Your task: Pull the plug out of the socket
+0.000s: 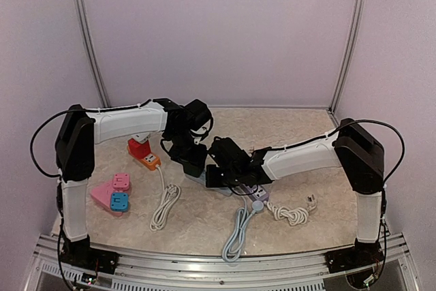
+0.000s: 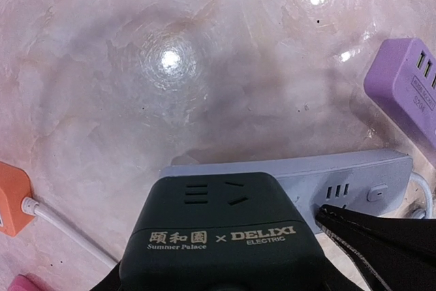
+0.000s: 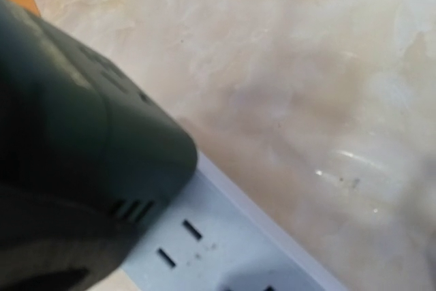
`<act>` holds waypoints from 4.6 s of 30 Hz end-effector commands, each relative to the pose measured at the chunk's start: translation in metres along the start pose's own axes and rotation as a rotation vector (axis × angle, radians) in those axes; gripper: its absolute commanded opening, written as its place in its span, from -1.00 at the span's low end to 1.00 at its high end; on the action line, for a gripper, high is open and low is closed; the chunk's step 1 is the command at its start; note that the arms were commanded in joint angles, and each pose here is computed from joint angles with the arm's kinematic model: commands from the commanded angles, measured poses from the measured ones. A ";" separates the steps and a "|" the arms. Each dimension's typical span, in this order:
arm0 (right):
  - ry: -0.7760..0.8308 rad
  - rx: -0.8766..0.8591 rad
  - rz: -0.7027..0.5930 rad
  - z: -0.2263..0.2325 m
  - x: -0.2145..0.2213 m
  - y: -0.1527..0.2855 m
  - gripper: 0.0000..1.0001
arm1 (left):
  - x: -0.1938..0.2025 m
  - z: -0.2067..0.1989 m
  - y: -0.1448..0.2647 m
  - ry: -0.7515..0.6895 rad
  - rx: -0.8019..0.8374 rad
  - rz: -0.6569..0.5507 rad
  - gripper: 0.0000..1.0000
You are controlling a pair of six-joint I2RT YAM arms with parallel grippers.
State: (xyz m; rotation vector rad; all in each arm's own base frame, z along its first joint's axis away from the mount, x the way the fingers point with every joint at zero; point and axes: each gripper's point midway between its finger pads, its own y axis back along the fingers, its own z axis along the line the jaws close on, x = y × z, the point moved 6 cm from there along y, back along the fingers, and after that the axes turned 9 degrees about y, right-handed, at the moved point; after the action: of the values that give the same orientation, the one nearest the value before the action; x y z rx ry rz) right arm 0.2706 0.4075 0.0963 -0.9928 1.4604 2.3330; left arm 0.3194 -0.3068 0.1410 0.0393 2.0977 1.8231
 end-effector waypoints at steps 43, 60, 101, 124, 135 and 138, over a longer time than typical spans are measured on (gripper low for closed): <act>0.056 0.228 -0.009 -0.063 -0.027 0.084 -0.92 | -0.117 0.027 -0.007 0.347 0.484 -0.065 -0.46; 0.020 0.241 -0.030 -0.081 -0.025 0.105 -0.88 | -0.112 0.027 -0.063 0.361 0.470 0.032 -0.17; 0.049 0.202 0.019 -0.072 -0.021 0.081 -0.86 | -0.086 0.036 -0.001 0.188 0.206 -0.081 0.59; 0.048 0.193 0.043 -0.072 -0.012 0.077 -0.86 | -0.106 0.049 -0.050 0.302 0.268 -0.027 -0.37; 0.057 0.195 0.051 -0.070 -0.013 0.075 -0.87 | -0.128 0.002 -0.041 0.297 0.384 -0.045 -0.27; 0.059 0.196 0.051 -0.070 -0.014 0.076 -0.87 | -0.133 0.000 -0.037 0.291 0.370 -0.059 -0.19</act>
State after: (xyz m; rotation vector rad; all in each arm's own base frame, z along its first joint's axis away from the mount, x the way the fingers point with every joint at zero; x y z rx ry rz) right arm 0.2714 0.3091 0.1381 -0.9785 1.7126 2.1606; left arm 0.4557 -0.3361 0.1330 -0.2259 2.5686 1.4580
